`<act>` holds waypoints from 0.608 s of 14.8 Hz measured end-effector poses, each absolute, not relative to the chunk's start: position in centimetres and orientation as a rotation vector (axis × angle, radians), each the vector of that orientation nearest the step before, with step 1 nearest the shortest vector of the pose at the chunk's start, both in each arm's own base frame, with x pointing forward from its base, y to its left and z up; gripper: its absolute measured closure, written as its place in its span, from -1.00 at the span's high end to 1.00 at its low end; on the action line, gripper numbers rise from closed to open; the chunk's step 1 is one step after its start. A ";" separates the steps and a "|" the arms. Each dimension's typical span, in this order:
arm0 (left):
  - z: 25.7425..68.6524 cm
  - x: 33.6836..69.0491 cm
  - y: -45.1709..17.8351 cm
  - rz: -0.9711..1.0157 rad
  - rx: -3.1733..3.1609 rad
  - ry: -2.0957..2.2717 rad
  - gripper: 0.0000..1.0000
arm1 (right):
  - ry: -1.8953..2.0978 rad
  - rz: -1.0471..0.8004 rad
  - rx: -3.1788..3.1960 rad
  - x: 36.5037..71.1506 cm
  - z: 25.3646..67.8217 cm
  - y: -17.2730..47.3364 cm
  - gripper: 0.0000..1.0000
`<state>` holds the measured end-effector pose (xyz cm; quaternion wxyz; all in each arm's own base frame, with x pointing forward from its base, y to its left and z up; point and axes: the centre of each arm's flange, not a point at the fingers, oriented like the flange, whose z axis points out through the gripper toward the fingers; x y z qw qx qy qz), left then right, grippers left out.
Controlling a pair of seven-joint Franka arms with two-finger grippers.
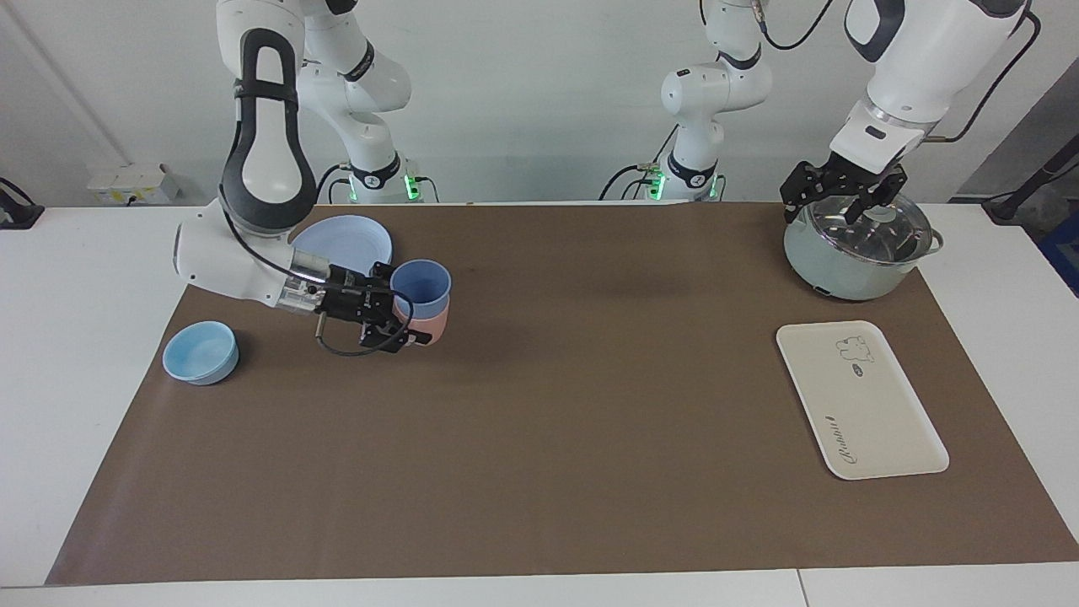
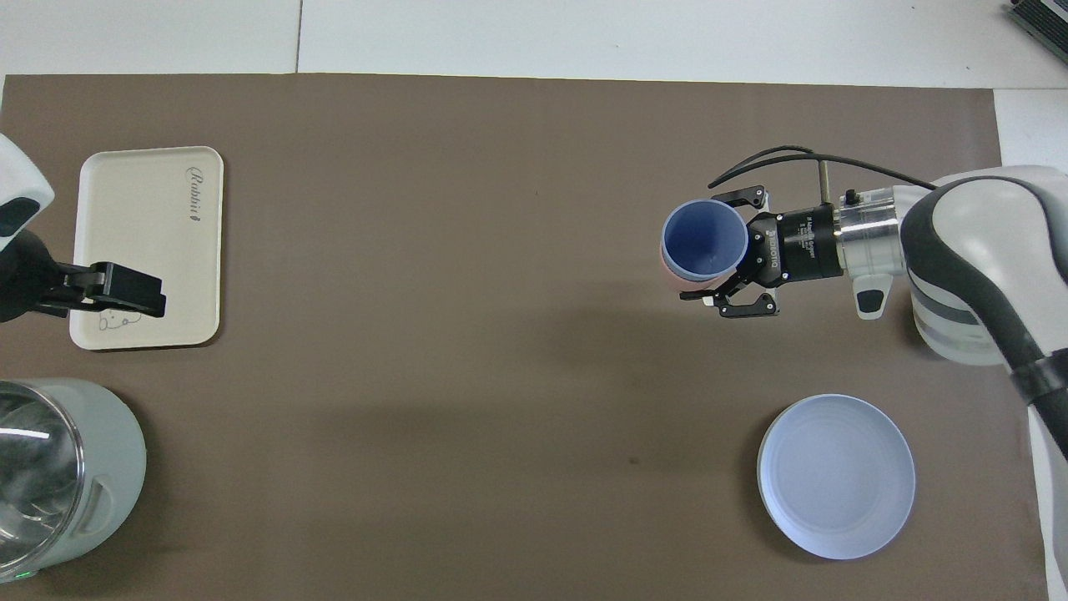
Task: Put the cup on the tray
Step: 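Lift the cups with the right gripper while the left gripper reaches over, then grasp the rim of the inner blue cup with the left gripper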
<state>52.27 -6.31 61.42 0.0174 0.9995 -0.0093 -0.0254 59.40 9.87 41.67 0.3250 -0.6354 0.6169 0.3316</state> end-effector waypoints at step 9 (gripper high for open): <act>62.7 49.5 -26.7 0.106 2.692 0.642 0.98 | 1.642 0.798 -1.730 56.6 47.4 19.5 0.60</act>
